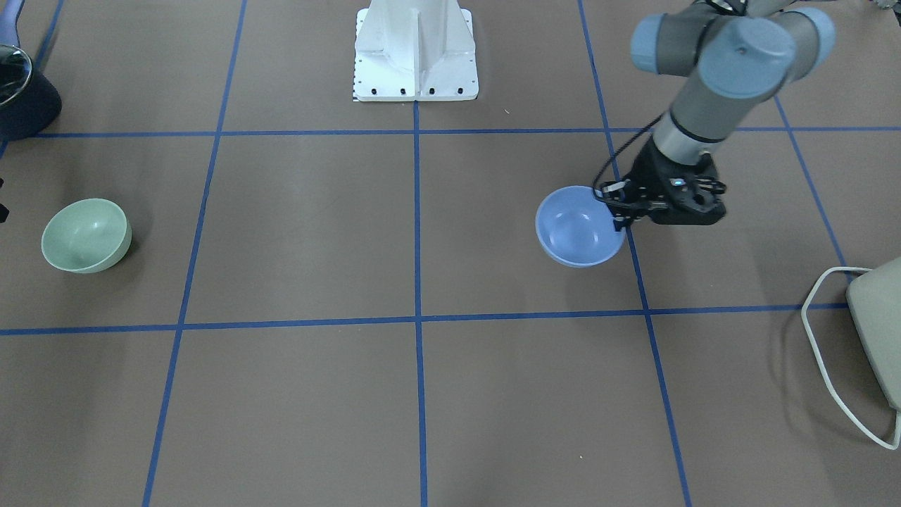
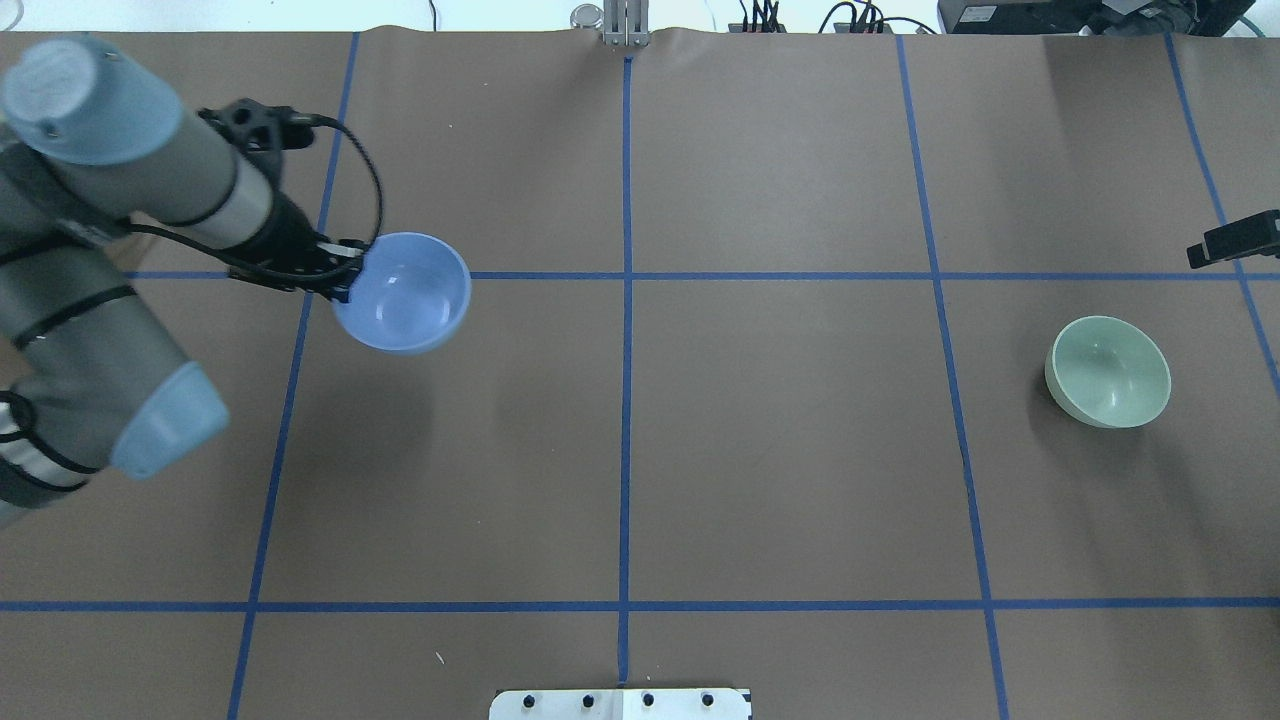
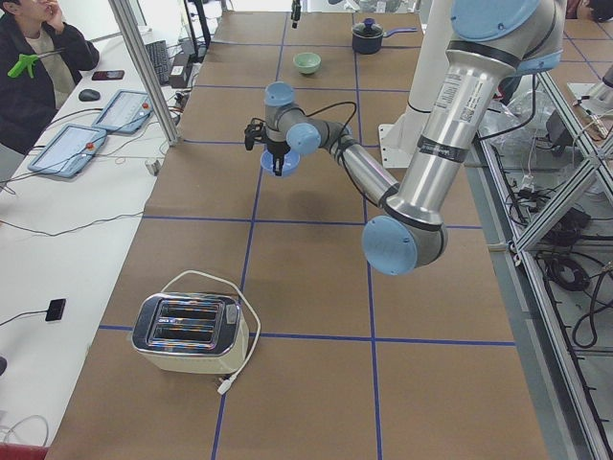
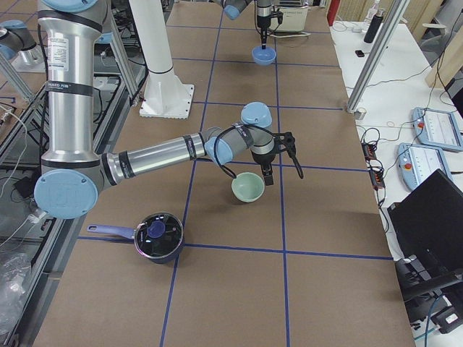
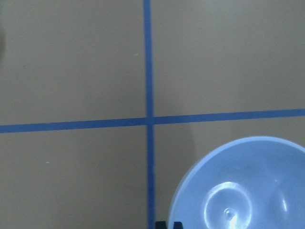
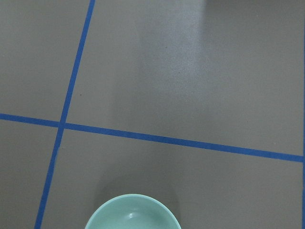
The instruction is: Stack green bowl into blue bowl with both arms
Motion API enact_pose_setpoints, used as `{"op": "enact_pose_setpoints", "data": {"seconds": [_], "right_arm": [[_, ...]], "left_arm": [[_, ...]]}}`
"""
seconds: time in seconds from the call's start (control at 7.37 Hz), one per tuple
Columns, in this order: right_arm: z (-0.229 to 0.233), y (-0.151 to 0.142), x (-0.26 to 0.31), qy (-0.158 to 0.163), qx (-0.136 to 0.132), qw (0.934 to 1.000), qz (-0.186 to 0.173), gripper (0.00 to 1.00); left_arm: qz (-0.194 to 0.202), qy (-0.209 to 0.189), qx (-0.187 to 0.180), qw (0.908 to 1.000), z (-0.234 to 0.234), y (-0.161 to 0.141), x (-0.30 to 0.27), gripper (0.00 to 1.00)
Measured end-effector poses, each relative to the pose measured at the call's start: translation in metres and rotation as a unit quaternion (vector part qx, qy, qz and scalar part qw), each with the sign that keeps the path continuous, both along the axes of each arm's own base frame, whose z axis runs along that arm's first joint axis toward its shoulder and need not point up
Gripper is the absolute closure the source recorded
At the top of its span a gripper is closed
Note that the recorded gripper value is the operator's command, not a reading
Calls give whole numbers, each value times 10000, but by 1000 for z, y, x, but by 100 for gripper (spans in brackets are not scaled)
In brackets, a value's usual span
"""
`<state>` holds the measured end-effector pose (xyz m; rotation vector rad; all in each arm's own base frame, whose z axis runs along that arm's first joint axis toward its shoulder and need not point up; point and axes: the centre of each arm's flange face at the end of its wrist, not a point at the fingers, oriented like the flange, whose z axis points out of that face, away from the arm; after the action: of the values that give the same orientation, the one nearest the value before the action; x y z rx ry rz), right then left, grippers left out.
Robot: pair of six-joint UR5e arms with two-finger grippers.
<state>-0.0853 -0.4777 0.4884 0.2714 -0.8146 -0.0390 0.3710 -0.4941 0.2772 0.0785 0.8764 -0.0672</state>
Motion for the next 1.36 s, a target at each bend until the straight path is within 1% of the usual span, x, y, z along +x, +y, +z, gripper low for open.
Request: {"op": "enact_pose_setpoints", "data": {"seconds": [0.14,0.27,0.41,0.68,0.95,1.36], "right_arm": [[0,0,0,0,-3,10000,2,0],[0,0,0,0,-7,10000,4,0],[1,0,0,1,-11,10000,4,0],[1,0,0,1,-14,10000,5,0],[1,0,0,0,-18,10000,8,0],[2,0,0,2,-27,10000,10,0]], "left_arm": [[-31,-8,-127,9999,-35,13,49,100],[2,-36,-206,9998,-52,27,88,100],[5,-73,-247,9997,-65,36,120,100],[-12,-96,-269,9996,-84,45,171,100],[-5,-94,-141,9999,-81,55,200,100],[19,-93,-114,9999,-80,60,209,100]]}}
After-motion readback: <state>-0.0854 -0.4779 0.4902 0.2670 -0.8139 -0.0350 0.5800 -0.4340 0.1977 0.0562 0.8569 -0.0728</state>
